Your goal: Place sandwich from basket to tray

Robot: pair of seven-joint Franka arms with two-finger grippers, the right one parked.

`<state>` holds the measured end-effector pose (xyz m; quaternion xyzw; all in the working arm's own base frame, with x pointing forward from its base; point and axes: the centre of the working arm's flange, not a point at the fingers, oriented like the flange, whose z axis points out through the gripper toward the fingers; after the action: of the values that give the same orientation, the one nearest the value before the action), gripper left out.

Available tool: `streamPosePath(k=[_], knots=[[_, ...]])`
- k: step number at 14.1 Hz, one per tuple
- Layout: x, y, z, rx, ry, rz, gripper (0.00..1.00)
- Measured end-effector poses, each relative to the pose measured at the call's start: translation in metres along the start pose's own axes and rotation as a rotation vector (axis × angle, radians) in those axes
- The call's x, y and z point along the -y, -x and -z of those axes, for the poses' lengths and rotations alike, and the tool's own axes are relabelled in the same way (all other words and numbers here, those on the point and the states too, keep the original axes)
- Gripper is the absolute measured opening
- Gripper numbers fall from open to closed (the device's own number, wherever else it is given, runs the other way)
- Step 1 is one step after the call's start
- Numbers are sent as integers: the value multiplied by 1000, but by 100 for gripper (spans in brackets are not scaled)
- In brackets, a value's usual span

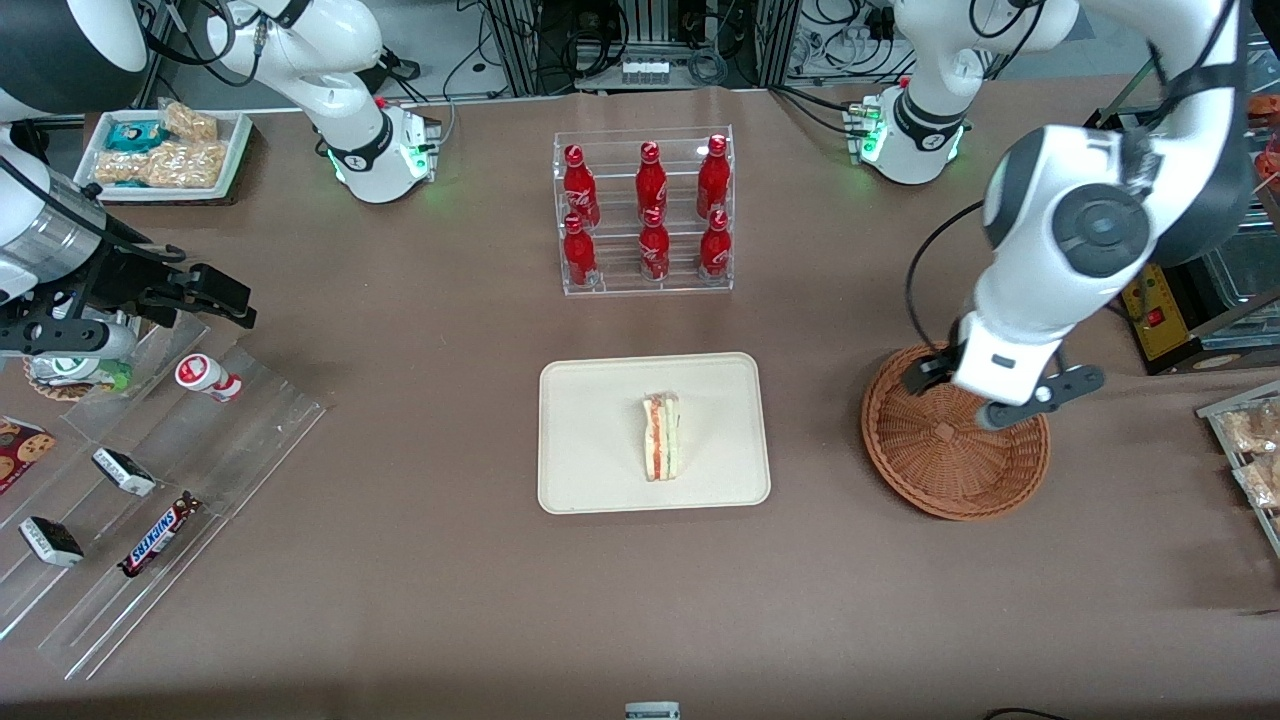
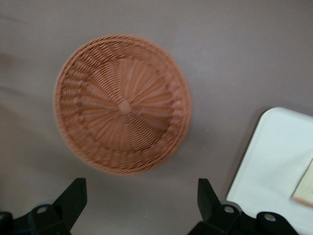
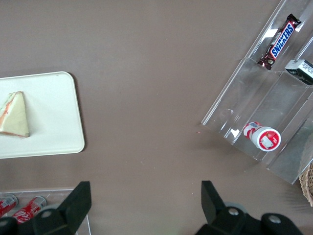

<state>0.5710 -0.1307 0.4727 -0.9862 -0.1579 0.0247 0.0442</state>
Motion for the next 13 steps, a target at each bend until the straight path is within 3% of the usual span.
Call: streamPosePath(k=[3, 6, 13], knots=[[52, -4, 19, 55, 38, -76, 100], [93, 1, 49, 83, 66, -181, 100], [140, -1, 118, 34, 92, -394, 100]])
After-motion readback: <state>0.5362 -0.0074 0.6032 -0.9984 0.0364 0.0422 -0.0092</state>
